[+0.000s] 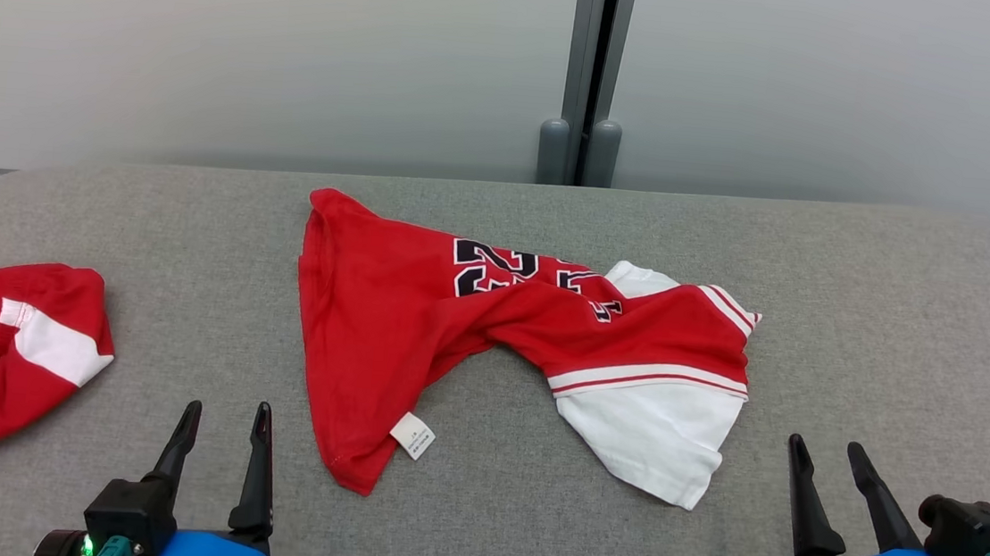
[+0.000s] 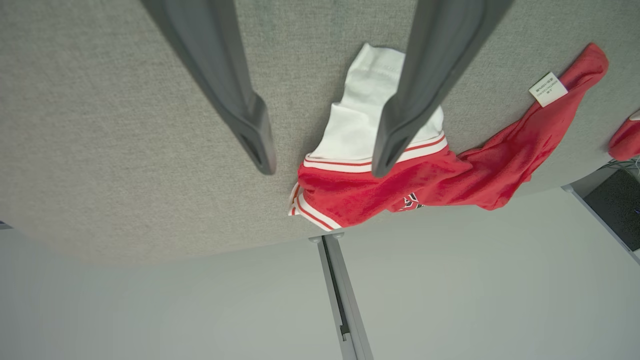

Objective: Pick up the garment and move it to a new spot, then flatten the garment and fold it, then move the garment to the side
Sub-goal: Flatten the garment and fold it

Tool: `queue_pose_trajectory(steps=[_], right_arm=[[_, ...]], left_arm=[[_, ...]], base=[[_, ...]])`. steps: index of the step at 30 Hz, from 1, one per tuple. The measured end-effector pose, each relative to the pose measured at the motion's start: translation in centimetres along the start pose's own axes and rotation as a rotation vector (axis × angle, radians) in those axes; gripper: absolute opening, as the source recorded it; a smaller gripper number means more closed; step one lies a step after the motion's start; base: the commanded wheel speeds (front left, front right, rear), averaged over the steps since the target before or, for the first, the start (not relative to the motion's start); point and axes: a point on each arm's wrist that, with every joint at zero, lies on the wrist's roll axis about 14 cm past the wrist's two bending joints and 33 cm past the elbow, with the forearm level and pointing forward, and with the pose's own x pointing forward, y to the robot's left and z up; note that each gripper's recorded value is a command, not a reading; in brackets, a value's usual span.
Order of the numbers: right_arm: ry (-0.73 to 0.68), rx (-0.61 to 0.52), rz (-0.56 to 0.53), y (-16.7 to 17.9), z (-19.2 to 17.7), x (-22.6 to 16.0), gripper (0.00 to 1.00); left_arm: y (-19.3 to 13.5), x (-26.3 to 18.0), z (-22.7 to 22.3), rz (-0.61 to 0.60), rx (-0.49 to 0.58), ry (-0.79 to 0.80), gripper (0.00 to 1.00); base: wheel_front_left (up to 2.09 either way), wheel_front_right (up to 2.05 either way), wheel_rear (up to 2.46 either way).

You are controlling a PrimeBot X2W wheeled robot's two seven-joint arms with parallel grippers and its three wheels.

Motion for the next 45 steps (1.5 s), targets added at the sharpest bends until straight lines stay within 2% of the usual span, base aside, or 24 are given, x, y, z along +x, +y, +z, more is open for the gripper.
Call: queue_pose_trajectory(steps=[11, 21, 32, 45], right_arm=[[0.036, 0.002, 0.018, 0.6, -0.9, 0.5, 1.00], [0.273, 0.013, 0.069, 2.4, -6.4, 1.8, 1.00], [0.397, -0.019, 0.041, 1.5, -9.5, 3.8, 1.00], [0.497, -0.060, 0.102, 3.0, -11.9, 4.7, 1.00]], left_arm=[[-0.4, 0.4, -1.6, -0.026, 0.010, 0.058, 1.00], [-3.5, 0.4, -8.3, -0.133, -0.021, 0.370, 1.00], [-2.8, 1.4, -11.0, -0.059, -0.036, 0.505, 1.00], [-2.7, 3.4, -12.0, -0.045, -0.035, 0.543, 1.00]], base=[[0.00, 0.00, 0.00], [0.00, 0.00, 0.00], [0.00, 0.00, 0.00], [0.00, 0.00, 0.00]])
